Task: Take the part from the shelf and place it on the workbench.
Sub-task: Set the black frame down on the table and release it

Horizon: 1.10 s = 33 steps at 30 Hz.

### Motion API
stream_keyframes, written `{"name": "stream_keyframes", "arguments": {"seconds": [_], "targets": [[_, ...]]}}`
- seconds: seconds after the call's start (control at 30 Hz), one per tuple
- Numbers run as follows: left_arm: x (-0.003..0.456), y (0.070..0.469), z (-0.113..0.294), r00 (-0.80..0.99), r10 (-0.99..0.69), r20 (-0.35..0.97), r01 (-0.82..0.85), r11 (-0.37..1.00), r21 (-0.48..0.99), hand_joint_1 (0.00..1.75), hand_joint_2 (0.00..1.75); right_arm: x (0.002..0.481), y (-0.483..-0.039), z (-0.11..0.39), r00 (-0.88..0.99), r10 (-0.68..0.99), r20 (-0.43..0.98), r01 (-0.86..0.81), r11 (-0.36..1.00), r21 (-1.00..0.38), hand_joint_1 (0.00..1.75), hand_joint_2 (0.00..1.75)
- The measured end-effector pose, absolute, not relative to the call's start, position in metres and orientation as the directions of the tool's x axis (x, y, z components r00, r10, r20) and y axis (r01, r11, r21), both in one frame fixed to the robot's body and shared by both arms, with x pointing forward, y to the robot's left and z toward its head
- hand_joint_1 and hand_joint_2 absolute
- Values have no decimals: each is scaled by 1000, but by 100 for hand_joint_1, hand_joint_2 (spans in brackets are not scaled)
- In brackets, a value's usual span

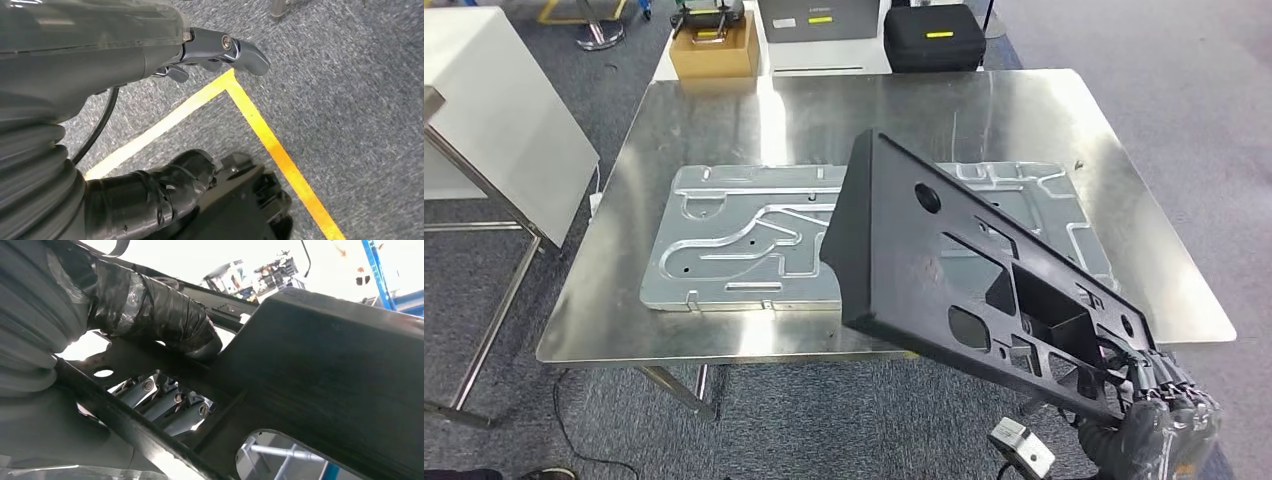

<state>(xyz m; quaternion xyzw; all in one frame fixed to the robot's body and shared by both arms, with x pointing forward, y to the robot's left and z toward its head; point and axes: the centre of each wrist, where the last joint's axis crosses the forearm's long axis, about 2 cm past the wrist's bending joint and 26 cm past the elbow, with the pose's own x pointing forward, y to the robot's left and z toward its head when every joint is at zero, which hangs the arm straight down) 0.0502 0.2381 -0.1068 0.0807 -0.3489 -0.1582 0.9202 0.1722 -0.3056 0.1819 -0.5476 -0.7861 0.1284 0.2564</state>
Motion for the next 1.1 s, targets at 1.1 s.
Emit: {"name": "stream_keyframes", "arguments": {"seconds": [1.1], "targets": [[51,237,-107,707,-355,612,233,934,273,0,175,172,-307,179,-267,928,259,787,365,-498,175,175]]}}
